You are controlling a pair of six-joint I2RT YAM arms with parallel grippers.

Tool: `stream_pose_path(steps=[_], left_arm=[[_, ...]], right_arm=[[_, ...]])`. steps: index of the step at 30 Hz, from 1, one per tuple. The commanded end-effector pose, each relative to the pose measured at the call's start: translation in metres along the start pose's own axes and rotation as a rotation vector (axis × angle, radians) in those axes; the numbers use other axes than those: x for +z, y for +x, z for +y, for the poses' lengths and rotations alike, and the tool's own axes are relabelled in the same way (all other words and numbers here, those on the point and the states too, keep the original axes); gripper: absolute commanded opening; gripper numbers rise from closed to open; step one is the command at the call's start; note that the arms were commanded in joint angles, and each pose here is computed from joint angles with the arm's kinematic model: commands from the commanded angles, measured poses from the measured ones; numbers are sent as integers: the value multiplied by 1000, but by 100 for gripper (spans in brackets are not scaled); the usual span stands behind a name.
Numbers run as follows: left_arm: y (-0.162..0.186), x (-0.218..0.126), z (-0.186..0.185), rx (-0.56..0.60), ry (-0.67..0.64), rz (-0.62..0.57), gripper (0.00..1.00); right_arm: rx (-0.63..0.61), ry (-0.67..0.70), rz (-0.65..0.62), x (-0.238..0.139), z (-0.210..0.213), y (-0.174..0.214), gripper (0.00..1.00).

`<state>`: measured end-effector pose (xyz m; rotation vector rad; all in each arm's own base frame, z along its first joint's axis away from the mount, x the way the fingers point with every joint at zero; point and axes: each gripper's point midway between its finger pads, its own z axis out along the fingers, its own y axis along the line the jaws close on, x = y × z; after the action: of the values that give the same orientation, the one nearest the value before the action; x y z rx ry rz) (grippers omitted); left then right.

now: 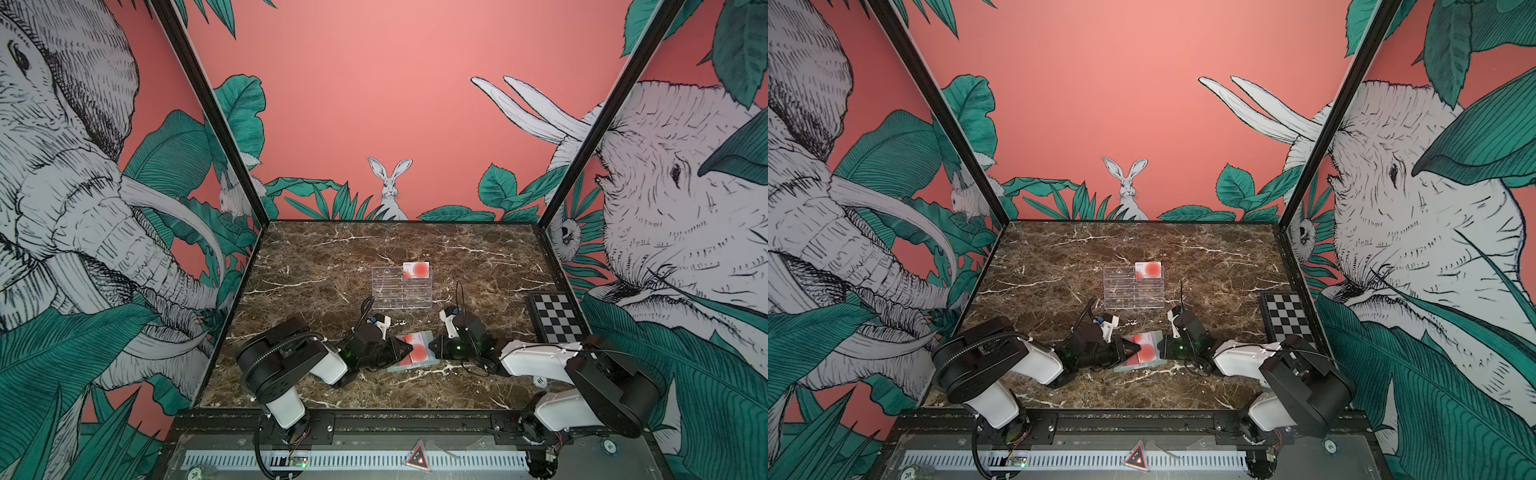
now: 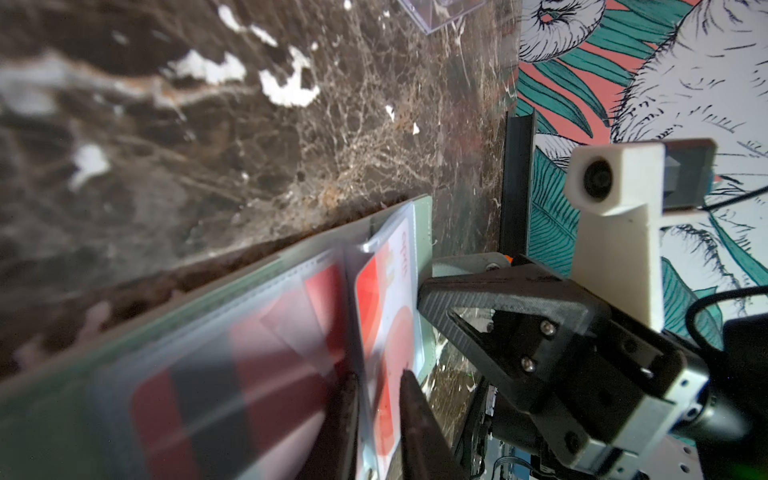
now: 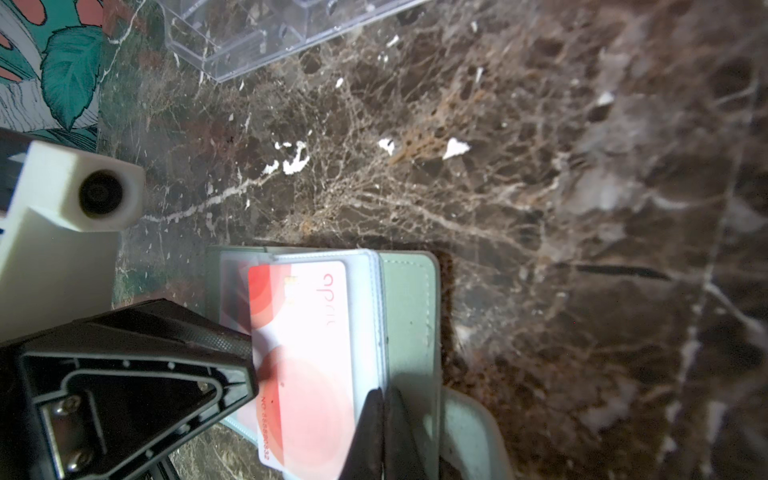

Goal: Take the credit cards out of the card holder

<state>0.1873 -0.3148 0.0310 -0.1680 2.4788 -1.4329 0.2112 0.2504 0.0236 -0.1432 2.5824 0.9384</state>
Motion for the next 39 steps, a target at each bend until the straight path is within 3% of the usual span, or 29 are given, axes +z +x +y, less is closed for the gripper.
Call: stream_pose_path(steps=[1, 12, 39], left_arm=[[4, 3, 7, -18, -18, 10, 21], [3, -3, 7, -16, -24, -5, 0], [-14, -54, -29, 166, -119, -72, 0]], right_arm=[[11, 41, 73, 3, -14, 20, 0], [9, 46, 67, 3, -15, 20, 0], [2, 74, 5, -19, -12, 10, 0]])
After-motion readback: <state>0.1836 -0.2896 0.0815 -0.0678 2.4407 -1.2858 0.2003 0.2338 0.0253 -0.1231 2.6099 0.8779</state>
